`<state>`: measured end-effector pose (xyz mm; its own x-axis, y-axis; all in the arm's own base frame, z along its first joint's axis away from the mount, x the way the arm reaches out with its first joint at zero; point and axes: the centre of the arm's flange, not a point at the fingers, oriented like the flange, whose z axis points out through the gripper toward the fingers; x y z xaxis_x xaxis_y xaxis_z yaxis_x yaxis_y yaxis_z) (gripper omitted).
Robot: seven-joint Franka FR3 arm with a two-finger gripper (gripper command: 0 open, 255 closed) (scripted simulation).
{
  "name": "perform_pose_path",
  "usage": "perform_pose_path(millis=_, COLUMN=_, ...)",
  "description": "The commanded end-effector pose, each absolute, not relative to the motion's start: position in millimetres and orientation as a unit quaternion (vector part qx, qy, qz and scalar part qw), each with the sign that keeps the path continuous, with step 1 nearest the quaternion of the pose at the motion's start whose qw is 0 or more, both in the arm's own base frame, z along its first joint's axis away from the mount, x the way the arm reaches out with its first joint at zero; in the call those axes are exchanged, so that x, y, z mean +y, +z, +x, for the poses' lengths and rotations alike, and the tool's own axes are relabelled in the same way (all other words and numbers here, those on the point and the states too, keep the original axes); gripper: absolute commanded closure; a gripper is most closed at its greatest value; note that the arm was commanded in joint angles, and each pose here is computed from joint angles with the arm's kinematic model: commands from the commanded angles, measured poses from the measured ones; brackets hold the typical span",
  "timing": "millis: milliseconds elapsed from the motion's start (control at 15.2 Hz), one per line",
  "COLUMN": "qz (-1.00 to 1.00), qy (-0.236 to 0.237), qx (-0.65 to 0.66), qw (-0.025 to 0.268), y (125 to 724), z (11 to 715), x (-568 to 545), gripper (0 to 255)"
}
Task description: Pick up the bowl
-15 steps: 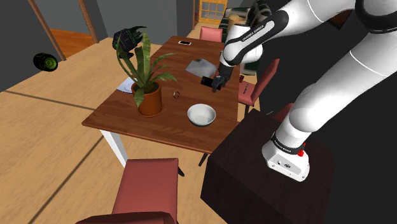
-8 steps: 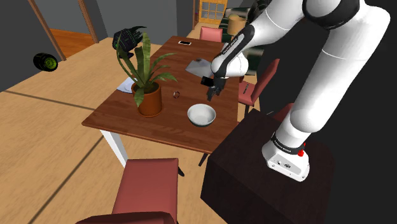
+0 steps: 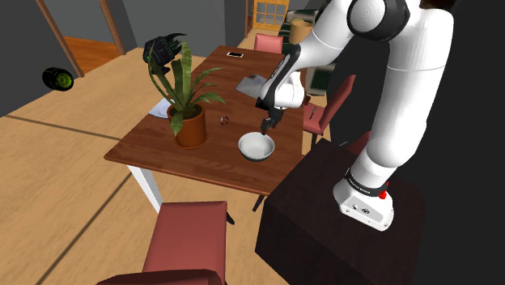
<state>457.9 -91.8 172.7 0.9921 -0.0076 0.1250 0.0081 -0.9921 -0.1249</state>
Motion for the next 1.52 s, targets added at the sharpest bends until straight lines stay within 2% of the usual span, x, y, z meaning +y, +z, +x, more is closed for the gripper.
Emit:
perform_pose_path(millis=0, qz=-0.996, qy=-0.063, qx=0.0, qw=0.063, y=162.1, z=457.6, x=-91.8, gripper=0)
perform_pose_path(millis=264, qz=-0.996, qy=-0.063, qx=0.0, qw=0.063, y=148.5, z=457.6, x=-91.8, gripper=0)
perform_pose_path(millis=330, qz=-0.996, qy=-0.063, qx=0.0, qw=0.063, y=148.5, z=457.5, x=-91.5, gripper=255)
perform_pose_path(millis=924, qz=-0.996, qy=-0.063, qx=0.0, qw=0.063, y=148.5, z=457.6, x=-91.8, gripper=255)
perform_pose_path(millis=1452, qz=-0.996, qy=-0.063, qx=0.0, qw=0.063, y=190.7, z=457.6, x=-91.8, gripper=255)
